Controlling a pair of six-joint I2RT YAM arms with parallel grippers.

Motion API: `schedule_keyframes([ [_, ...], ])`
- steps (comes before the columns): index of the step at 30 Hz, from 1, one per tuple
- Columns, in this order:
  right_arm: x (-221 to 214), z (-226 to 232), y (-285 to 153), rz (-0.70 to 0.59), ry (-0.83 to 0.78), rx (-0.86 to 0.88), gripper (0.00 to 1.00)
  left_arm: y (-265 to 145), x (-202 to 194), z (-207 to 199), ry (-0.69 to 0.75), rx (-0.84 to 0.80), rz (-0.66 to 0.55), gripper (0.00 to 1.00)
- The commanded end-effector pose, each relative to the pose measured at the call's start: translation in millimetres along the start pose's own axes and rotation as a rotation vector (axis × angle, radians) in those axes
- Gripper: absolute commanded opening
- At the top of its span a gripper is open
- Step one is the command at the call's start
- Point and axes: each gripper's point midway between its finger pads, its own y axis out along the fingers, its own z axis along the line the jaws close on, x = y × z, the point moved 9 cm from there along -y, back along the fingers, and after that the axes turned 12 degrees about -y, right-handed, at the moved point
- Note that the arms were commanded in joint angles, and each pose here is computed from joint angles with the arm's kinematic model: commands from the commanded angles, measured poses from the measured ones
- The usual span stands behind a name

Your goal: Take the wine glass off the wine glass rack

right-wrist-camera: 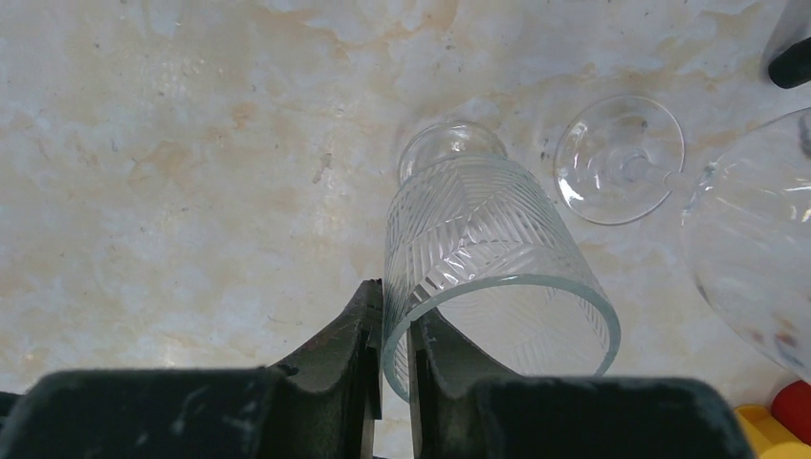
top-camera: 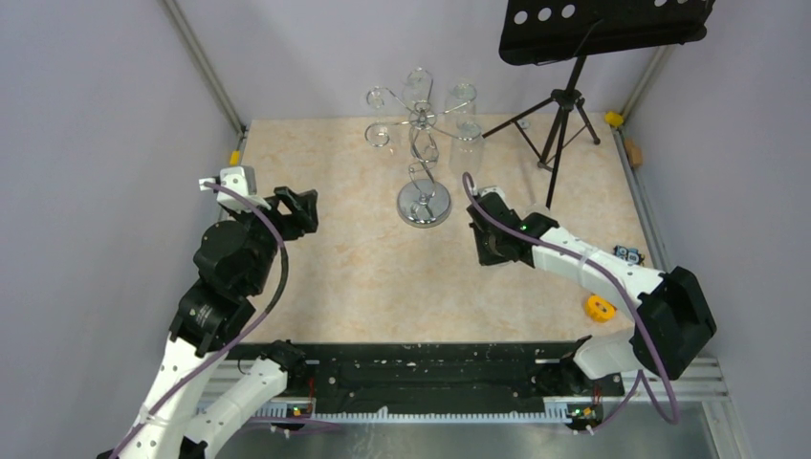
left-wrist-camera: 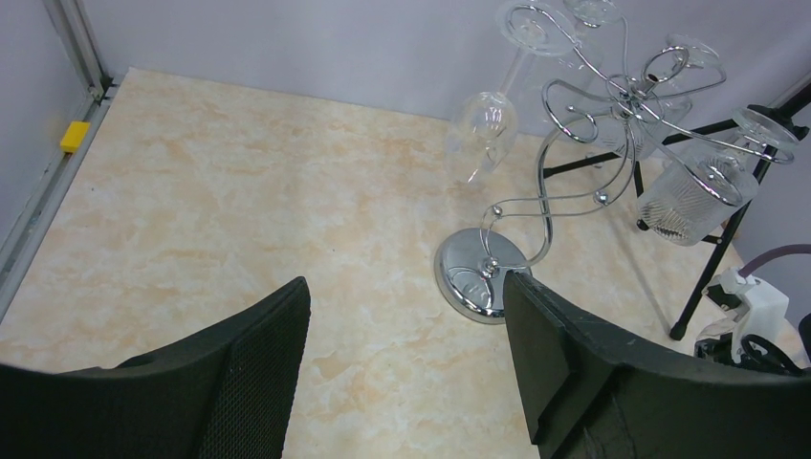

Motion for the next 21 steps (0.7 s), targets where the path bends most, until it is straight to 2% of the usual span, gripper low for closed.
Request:
schedule_keyframes([
  [1,14,-6,2,-0.057,0.012,-0.007,0.14,3,0,-4,-0.027,-0.028,-0.008,0.77],
  [11,30,-8,-11,-0.109,0.025,0.018,0.30,7,-3,-6,-0.039,-0.029,0.008,0.77],
  [16,45,-12,-35,-0.192,0.051,0.034,0.40,11,-2,-10,-0.079,-0.024,0.020,0.78],
  [21,57,-19,-73,-0.342,0.097,0.081,0.49,20,-13,-17,-0.160,-0.038,0.074,0.78],
])
